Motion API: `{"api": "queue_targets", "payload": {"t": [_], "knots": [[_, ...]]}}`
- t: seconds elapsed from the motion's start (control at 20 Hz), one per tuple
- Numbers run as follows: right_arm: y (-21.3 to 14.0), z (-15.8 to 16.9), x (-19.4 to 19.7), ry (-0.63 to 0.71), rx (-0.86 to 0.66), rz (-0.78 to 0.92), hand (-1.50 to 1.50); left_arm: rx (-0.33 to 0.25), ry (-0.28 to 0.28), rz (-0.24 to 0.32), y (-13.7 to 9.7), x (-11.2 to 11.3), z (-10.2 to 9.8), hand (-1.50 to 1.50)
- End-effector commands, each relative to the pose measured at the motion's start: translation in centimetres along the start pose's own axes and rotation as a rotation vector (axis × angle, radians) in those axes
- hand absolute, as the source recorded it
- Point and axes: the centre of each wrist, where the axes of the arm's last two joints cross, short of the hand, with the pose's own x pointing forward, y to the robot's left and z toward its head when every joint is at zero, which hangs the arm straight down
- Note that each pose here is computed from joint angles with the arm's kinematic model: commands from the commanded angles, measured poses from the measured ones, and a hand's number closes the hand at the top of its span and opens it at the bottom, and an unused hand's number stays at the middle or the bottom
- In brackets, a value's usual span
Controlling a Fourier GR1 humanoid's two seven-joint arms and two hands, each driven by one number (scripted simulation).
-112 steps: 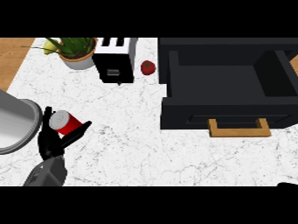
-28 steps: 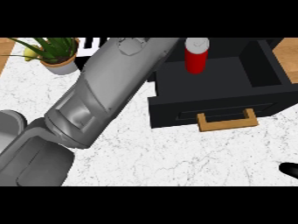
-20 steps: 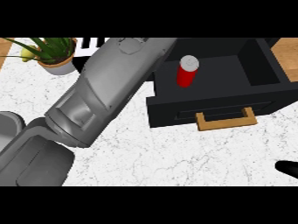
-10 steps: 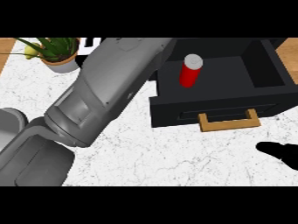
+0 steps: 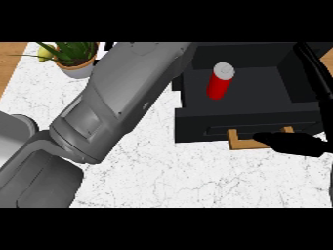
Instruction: Pick up the can, place it into the drawer and close the drawer
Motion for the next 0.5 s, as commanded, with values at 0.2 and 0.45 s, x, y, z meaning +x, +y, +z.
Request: {"api": "queue_targets", "payload": {"t": [0.2,0.45], "knots": [[5.7,-1.7,-3.7,0.015,0.097,0.228,-1.50,-0.028,-0.003,-0.010,-0.1,1.7,-0.2,-1.50],[8.9,-5.3,-4.1,-0.009,0.104,0.302,-1.50,-0.022,-0.005,0.000,1.9,0.7,-1.1,-1.50]]}}
